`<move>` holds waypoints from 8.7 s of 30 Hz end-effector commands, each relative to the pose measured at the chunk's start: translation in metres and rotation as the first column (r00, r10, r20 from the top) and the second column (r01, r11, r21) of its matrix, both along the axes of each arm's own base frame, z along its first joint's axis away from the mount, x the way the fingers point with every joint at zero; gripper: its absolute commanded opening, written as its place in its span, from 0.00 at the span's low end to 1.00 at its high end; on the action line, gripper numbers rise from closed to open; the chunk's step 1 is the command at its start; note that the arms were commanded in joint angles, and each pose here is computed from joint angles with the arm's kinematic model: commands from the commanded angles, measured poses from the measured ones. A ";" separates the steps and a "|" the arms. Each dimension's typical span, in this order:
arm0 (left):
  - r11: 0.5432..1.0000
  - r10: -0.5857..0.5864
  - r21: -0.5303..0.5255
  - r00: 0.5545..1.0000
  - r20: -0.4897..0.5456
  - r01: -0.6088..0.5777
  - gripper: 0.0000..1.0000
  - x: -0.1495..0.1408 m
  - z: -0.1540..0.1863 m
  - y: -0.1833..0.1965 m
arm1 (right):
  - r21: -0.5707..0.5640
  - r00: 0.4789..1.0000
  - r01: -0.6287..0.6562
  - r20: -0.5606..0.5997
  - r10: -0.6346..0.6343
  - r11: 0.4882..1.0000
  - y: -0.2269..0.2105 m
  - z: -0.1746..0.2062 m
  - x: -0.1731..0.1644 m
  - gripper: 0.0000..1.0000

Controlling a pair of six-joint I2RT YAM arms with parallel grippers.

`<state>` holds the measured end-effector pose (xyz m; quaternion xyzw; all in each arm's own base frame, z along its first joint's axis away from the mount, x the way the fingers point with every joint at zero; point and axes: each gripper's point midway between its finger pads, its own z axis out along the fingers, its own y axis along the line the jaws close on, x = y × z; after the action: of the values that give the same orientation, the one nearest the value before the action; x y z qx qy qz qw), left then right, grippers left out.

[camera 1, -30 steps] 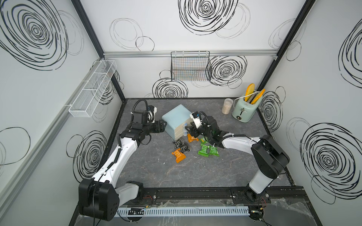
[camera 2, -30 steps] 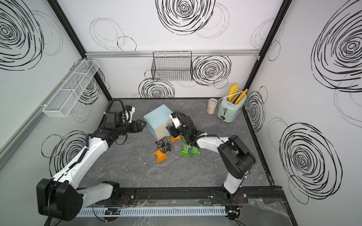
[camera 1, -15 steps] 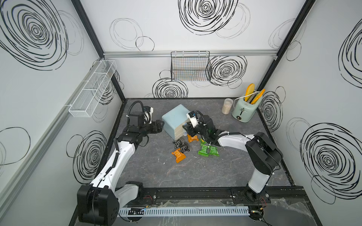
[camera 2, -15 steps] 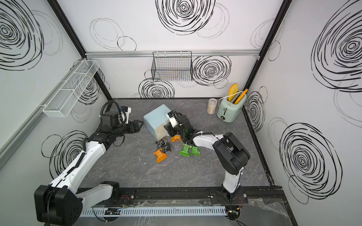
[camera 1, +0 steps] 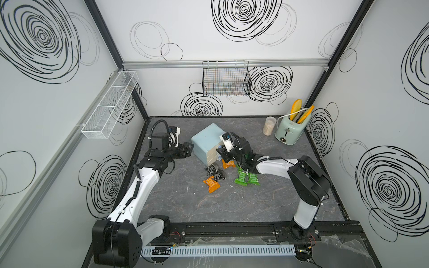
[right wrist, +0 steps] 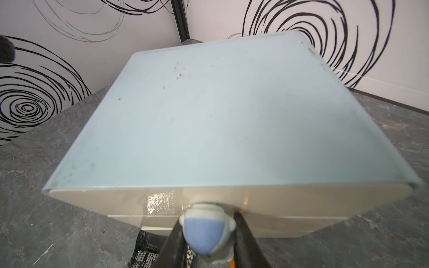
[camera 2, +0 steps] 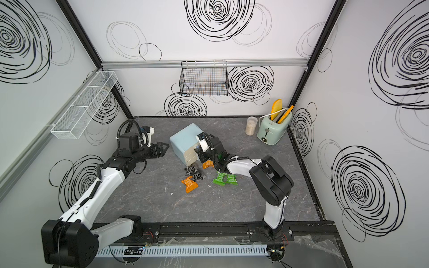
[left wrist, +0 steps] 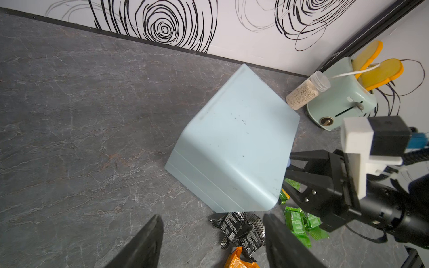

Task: Place the cookies into the drawer by color
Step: Open the drawer in the storage box, then pick up the cookie at the center of the board.

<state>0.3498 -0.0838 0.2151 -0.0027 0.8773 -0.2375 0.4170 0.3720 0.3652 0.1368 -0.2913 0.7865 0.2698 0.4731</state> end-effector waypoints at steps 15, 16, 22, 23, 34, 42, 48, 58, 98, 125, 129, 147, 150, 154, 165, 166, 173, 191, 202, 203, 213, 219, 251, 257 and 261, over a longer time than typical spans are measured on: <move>1.000 0.006 -0.023 1.000 0.028 -0.005 0.72 0.004 0.005 0.004 | 0.004 0.998 -0.013 0.058 0.012 1.000 -0.016 0.019 -0.022 0.24; 1.000 0.006 -0.023 1.000 0.029 -0.005 0.72 0.004 0.006 0.004 | 0.002 0.998 -0.014 0.055 0.014 1.000 -0.018 0.018 -0.023 0.24; 1.000 0.004 -0.024 1.000 0.028 -0.003 0.72 0.004 0.006 0.004 | -0.005 0.999 -0.014 0.042 0.014 1.000 -0.026 0.013 -0.032 0.24; 1.000 0.004 -0.023 1.000 0.028 -0.003 0.72 0.004 0.005 0.004 | -0.005 0.999 -0.013 0.040 0.013 1.000 -0.027 0.013 -0.033 0.24; 1.000 0.009 -0.025 1.000 0.026 -0.009 0.72 0.004 0.005 0.006 | -0.009 1.000 -0.005 0.021 0.005 1.000 -0.038 0.008 -0.045 0.24; 1.000 0.011 -0.026 1.000 0.024 -0.010 0.73 0.004 0.005 0.006 | -0.009 1.000 0.005 0.013 -0.005 1.000 -0.045 0.004 -0.051 0.24; 1.000 0.010 -0.026 1.000 0.024 -0.009 0.72 0.004 0.005 0.006 | -0.013 1.000 0.003 0.005 -0.003 1.000 -0.044 0.002 -0.050 0.25; 0.999 0.012 -0.030 1.000 0.022 -0.012 0.72 0.004 0.005 0.007 | -0.035 1.000 0.005 0.004 -0.005 0.999 -0.047 -0.002 -0.052 0.26; 0.991 0.045 -0.120 0.992 -0.120 -0.059 0.70 -0.077 -0.092 -0.045 | -0.009 0.994 0.090 -0.055 -0.090 0.996 -0.125 0.007 -0.121 0.80; 0.979 -0.204 -0.076 0.947 -0.249 0.191 0.48 -0.080 -0.180 -0.105 | 0.035 0.986 0.104 -0.138 -0.098 0.994 -0.141 -0.008 -0.147 0.81; 0.975 -0.224 -0.077 0.931 -0.288 0.210 0.43 -0.091 -0.184 -0.112 | 0.030 0.985 0.103 -0.143 -0.098 0.994 -0.141 -0.010 -0.147 0.81; 0.982 -0.187 -0.035 0.952 -0.243 0.184 0.37 -0.107 -0.157 -0.109 | 0.087 0.917 0.035 -0.399 0.003 0.996 -0.118 -0.045 -0.171 0.82; 0.980 -0.198 -0.041 0.955 -0.219 0.194 0.32 -0.096 -0.156 -0.111 | 0.127 0.884 0.052 -0.468 0.013 0.990 -0.112 -0.050 -0.175 0.79; 0.980 -0.195 -0.018 0.954 -0.227 0.196 0.30 -0.089 -0.164 -0.111 | 0.183 0.851 0.060 -0.523 0.046 0.981 -0.103 -0.050 -0.180 0.75; 0.960 -0.278 -0.062 0.928 -0.249 0.272 0.25 -0.100 -0.177 -0.126 | 0.204 0.770 0.098 -0.636 0.055 0.974 -0.079 -0.067 -0.187 0.59; 0.960 -0.279 -0.062 0.926 -0.254 0.272 0.22 -0.102 -0.178 -0.127 | 0.194 0.766 0.096 -0.641 0.052 0.976 -0.077 -0.070 -0.188 0.58; 0.969 -0.245 -0.032 0.924 -0.293 0.246 0.06 -0.114 -0.188 -0.123 | 0.174 0.734 0.095 -0.678 0.050 0.980 -0.066 -0.085 -0.191 0.52; 0.989 -0.136 0.005 0.931 -0.337 0.147 0.05 -0.135 -0.194 -0.114 | 0.145 0.659 0.116 -0.752 0.033 0.983 -0.038 -0.110 -0.195 0.38; 0.988 -0.146 -0.012 0.930 -0.338 0.151 0.05 -0.140 -0.195 -0.116 | 0.177 0.631 0.101 -0.772 0.074 0.979 -0.025 -0.114 -0.202 0.36; 0.989 -0.146 -0.013 0.930 -0.336 0.150 0.05 -0.140 -0.195 -0.117 | 0.180 0.631 0.101 -0.772 0.077 0.979 -0.024 -0.114 -0.203 0.35; 0.981 -0.195 -0.053 0.928 -0.316 0.188 0.05 -0.143 -0.185 -0.127 | 0.223 0.647 0.082 -0.753 0.119 0.971 -0.019 -0.104 -0.204 0.16; 0.978 -0.207 -0.069 0.937 -0.283 0.195 0.15 -0.141 -0.168 -0.129 | 0.218 0.673 0.069 -0.731 0.116 0.974 -0.023 -0.096 -0.203 0.00; 0.987 -0.113 0.120 0.990 0.080 0.102 0.43 -0.052 0.009 -0.043 | 0.201 0.884 -0.281 -0.326 0.335 0.938 -0.048 0.057 -0.178 0.00; 0.991 -0.088 0.109 0.988 0.130 0.074 0.43 -0.052 0.011 -0.037 | 0.288 0.893 -0.234 -0.313 0.322 0.929 -0.052 0.087 -0.148 0.00; 0.993 -0.072 0.099 0.988 0.136 0.058 0.43 -0.053 0.010 -0.033 | 0.312 0.890 -0.203 -0.337 0.308 0.928 -0.053 0.097 -0.130 0.00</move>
<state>0.2922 -0.1183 0.2140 0.0577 0.8720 -0.2047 0.4408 0.2368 0.3086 0.2198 -0.2708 0.7813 0.4648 0.3164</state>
